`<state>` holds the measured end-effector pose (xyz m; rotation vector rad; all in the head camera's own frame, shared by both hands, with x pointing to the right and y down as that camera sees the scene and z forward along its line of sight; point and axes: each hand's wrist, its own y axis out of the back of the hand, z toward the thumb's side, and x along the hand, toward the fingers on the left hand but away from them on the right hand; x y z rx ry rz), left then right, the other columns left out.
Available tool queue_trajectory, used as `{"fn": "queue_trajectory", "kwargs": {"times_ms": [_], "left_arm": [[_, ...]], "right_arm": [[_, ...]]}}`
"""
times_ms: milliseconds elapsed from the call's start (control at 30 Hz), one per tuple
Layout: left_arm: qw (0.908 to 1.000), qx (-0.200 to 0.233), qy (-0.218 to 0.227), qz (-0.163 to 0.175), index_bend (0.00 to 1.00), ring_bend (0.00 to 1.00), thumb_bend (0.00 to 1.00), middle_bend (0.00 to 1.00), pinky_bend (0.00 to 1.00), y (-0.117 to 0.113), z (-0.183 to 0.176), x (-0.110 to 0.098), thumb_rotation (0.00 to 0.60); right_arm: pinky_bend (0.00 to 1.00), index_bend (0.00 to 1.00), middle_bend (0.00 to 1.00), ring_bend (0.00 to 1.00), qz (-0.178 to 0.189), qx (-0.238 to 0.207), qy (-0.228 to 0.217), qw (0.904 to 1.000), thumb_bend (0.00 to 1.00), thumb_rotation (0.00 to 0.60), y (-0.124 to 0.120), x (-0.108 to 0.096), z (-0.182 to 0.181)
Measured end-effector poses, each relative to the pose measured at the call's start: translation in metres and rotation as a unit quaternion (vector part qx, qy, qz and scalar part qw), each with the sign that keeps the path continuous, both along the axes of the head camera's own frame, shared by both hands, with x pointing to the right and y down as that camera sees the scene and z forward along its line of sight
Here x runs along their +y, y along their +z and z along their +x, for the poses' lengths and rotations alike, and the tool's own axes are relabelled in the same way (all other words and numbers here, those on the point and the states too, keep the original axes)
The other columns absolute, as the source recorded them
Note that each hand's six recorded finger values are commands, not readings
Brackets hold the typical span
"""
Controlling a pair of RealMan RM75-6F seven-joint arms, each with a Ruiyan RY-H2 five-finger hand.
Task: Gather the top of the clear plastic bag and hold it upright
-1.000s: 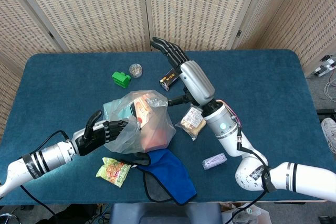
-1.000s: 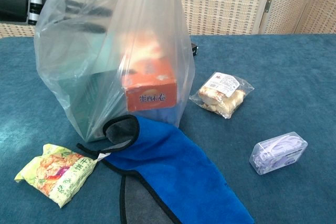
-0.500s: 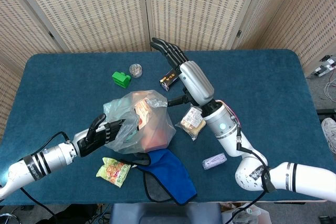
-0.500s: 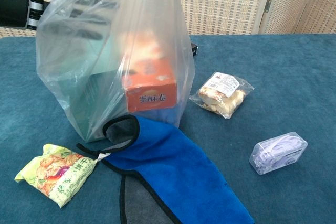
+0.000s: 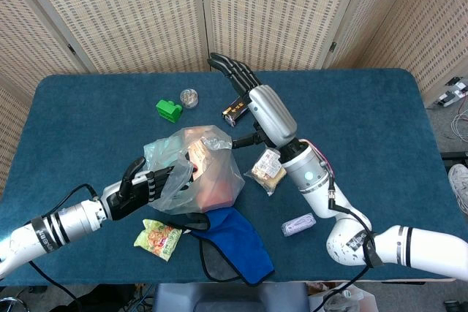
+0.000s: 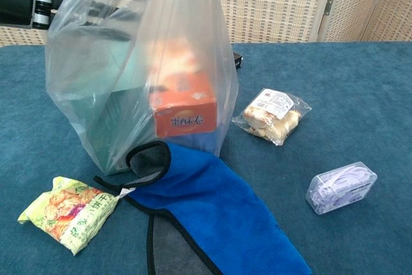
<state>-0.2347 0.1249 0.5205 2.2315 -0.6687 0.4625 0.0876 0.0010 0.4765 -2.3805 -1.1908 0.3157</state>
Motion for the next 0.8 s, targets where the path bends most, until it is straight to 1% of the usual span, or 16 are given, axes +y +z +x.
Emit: {"fn": "queue_trajectory", "kwargs": {"times_ms": [133,267,400,500,600,800], "left_arm": [[0.9992,0.032,-0.006,-0.021,0.16,0.0,0.0,0.0,0.0,-0.004,0.003,-0.001,0.0],[0.997,0.067,-0.015,-0.035,0.17,0.0,0.0,0.0,0.0,-0.01,0.006,-0.004,0.0],[0.9955,0.084,-0.015,-0.041,0.17,0.0,0.0,0.0,0.0,-0.013,0.006,-0.003,0.0],[0.994,0.095,-0.025,-0.047,0.17,0.0,0.0,0.0,0.0,-0.015,0.006,-0.004,0.0],[0.995,0.085,-0.036,-0.037,0.17,0.0,0.0,0.0,0.0,-0.013,0.004,-0.007,0.0],[0.9967,0.054,-0.059,0.01,0.17,0.0,0.0,0.0,0.0,-0.009,0.001,-0.014,0.0]], "right_arm": [[0.0,0.0,0.0,0.0,0.0,-0.002,0.001,1.0,0.0,0.6,-0.002,-0.001,0.0],[0.0,0.0,0.0,0.0,-0.001,-0.006,0.002,1.0,0.0,0.6,-0.004,-0.001,0.0],[0.0,0.0,0.0,0.0,-0.003,-0.008,0.001,1.0,0.0,0.6,-0.005,0.0,0.0],[0.0,0.0,0.0,0.0,-0.005,-0.013,-0.001,0.9999,0.0,0.6,-0.007,0.001,-0.002],[0.0,0.0,0.0,0.0,-0.003,-0.016,-0.007,0.9998,0.0,0.6,-0.011,0.004,-0.007],[0.0,0.0,0.0,0.0,0.001,-0.021,-0.018,0.9996,0.0,0.6,-0.019,0.008,-0.017]]}}
